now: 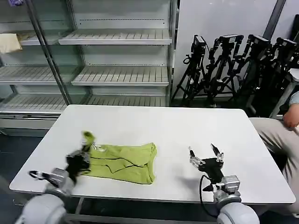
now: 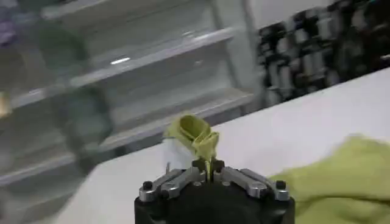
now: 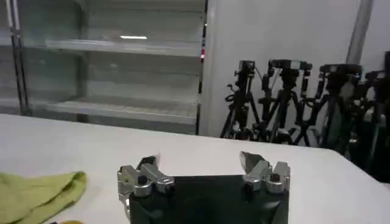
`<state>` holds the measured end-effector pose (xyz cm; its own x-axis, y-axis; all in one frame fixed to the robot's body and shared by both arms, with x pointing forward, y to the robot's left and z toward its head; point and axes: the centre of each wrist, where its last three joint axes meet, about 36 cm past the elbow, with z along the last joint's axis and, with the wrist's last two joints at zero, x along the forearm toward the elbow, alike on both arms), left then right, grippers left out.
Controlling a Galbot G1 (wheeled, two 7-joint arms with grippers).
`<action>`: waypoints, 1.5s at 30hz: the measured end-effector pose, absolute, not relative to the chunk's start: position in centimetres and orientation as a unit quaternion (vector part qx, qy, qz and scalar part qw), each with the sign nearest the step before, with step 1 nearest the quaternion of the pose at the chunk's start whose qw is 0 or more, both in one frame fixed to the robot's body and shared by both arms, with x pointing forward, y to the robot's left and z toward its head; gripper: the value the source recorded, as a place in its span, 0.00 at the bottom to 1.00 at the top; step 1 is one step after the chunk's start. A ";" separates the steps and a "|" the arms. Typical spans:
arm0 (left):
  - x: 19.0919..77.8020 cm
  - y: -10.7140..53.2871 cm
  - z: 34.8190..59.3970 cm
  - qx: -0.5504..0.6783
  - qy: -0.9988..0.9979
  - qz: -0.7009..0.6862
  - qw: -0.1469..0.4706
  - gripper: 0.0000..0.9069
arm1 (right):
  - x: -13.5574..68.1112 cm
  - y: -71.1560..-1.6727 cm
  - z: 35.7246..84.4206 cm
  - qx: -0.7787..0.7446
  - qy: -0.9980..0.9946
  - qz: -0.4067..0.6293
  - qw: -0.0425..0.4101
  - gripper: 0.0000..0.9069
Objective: Fold and organize the clothes.
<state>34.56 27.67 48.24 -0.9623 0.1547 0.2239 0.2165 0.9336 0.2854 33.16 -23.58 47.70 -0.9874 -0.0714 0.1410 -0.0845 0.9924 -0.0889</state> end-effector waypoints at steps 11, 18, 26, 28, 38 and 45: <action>33.8 21.5 47.6 -0.194 -0.966 -0.149 0.086 0.01 | 32.9 -24.8 47.5 0.012 -0.996 0.055 0.071 1.00; 35.1 19.6 48.0 -0.223 -0.963 -0.117 0.096 0.01 | 32.6 -24.7 47.3 0.004 -0.996 0.061 0.068 1.00; 36.8 18.8 48.2 -0.232 -0.963 -0.097 0.101 1.00 | 32.4 -25.1 47.6 -0.002 -0.996 0.069 0.063 1.00; 37.1 18.8 48.5 -0.239 -0.963 -0.085 0.095 1.00 | 32.4 -25.2 47.6 -0.003 -0.996 0.069 0.062 1.00; 37.6 21.3 50.8 -0.237 -0.968 -0.043 0.062 1.00 | 32.4 -25.4 46.9 -0.005 -0.996 0.069 0.060 1.00; 38.0 25.1 49.6 -0.154 -0.980 -0.037 0.120 1.00 | 32.7 -25.3 46.5 -0.003 -0.996 0.066 0.057 1.00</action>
<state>38.02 25.07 49.61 -0.9234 0.2935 0.2474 0.3111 0.9497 0.0344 32.67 -25.33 46.49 -0.9935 0.0129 0.1128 -0.0021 0.9912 -0.1326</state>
